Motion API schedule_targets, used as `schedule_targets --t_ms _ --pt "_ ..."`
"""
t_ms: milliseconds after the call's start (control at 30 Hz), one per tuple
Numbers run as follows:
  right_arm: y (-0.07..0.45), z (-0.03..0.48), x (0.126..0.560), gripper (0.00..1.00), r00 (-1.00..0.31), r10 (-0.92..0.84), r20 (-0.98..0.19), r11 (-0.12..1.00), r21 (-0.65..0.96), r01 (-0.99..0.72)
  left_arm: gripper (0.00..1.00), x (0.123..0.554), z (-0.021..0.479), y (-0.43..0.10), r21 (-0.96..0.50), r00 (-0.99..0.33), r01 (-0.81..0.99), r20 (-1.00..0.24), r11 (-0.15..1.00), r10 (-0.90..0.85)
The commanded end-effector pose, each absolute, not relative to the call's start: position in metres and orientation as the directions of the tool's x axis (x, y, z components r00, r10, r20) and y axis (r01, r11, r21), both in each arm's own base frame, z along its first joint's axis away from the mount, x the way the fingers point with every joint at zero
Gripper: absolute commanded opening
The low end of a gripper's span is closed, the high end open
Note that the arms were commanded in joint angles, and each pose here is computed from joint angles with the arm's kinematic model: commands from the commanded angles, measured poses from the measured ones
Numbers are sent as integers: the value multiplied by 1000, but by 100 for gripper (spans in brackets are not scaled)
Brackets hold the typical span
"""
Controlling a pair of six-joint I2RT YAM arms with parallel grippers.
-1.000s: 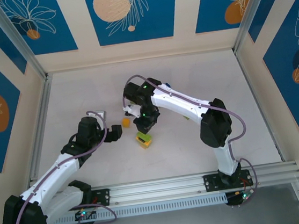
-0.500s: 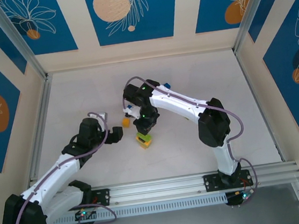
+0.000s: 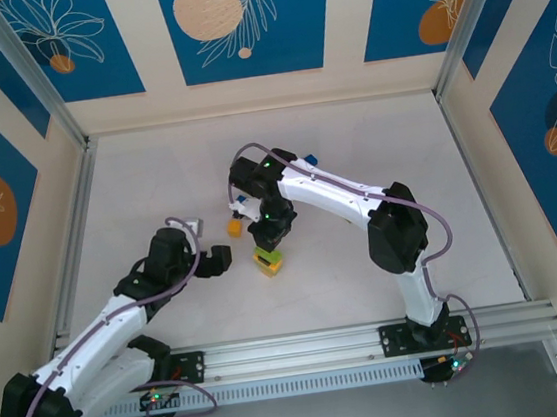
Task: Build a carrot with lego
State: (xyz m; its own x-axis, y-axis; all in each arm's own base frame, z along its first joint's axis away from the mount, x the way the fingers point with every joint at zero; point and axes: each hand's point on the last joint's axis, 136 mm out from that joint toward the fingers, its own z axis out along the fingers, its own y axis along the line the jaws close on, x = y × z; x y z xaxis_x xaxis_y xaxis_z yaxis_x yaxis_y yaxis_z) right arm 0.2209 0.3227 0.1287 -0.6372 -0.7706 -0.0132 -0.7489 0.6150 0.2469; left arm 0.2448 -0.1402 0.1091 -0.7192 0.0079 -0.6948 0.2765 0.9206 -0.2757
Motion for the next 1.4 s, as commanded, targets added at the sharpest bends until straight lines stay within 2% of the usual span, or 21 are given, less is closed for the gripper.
schedule_targets --t_ms 0,633,1367 --pt "325 122 214 19 -638 -770 12 615 284 -736 94 232 104 -140 -299 -744 266 -668 916 -2" --pt "326 120 208 20 -634 -773 30 616 277 -737 94 234 104 -141 -291 -742 273 -671 917 8" --pt "311 99 206 20 -628 -768 128 640 204 -741 94 235 104 -141 -289 -738 276 -675 917 9"
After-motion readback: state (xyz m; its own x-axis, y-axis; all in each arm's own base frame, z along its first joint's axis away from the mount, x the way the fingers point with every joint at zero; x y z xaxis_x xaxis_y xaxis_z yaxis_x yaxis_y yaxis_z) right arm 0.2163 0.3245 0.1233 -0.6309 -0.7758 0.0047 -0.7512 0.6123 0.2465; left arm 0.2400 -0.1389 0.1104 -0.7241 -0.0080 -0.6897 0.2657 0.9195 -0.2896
